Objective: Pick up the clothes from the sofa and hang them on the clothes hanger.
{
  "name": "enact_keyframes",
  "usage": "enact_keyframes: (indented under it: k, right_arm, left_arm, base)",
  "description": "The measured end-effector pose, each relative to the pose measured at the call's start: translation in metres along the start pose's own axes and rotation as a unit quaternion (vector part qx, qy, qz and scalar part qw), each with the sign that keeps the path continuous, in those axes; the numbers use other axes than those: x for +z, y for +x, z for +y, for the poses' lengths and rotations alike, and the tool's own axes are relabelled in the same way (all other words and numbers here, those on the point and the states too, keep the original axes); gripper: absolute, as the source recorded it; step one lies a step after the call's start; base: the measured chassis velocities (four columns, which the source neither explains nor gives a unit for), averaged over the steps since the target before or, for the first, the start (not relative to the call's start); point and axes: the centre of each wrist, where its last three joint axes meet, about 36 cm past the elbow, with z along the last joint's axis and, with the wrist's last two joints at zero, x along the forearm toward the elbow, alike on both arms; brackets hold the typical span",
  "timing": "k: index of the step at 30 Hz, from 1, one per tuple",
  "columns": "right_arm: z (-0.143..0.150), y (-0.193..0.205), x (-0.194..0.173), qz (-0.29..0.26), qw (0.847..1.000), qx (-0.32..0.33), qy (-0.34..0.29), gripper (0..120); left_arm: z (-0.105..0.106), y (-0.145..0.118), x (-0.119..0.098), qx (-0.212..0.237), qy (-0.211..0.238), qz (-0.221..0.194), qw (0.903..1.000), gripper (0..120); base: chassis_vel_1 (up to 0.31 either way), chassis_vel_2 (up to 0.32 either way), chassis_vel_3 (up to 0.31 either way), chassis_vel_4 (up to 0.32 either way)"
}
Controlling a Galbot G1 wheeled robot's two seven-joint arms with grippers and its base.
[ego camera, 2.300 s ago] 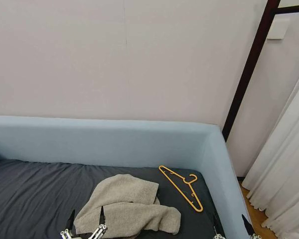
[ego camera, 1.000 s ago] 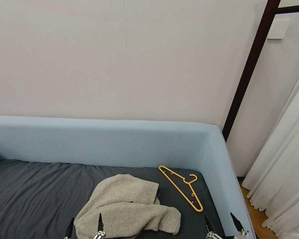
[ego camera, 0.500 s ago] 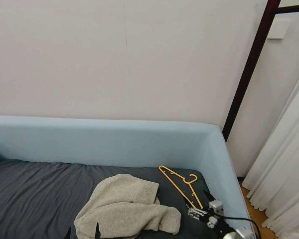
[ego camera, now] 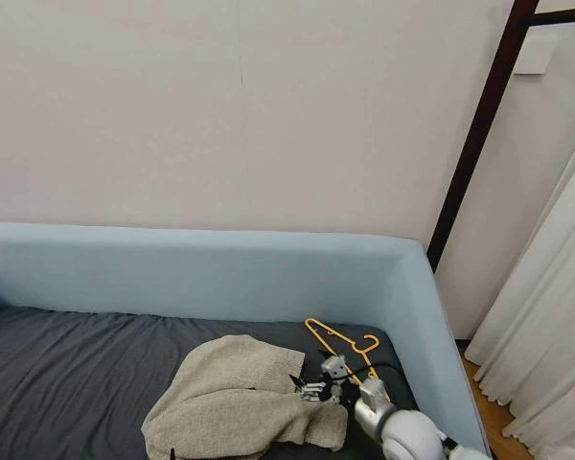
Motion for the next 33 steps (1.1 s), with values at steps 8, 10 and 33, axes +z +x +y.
enact_keyframes:
  k: [8, 10, 33]
  right_arm:
    - [0.028, -0.068, -0.017, 0.032, 0.994, -0.098, 0.022, 100]
    - [0.03, -0.078, -0.019, 0.035, 0.993, -0.109, 0.026, 100]
    - [0.082, -0.171, 0.028, 0.108, 0.966, -0.192, 0.134, 87]
  left_arm:
    - [0.007, 0.01, -0.001, -0.016, -0.004, -0.001, 0.9999, 99]
    - [0.008, 0.012, -0.001, -0.018, -0.005, -0.001, 0.9998, 99]
    - [0.013, 0.027, 0.001, -0.047, -0.004, 0.004, 0.9989, 99]
  base:
    - [0.0, 0.0, 0.0, 0.0]
    - [0.0, 0.0, 0.0, 0.0]
    - [0.0, 0.0, 0.0, 0.0]
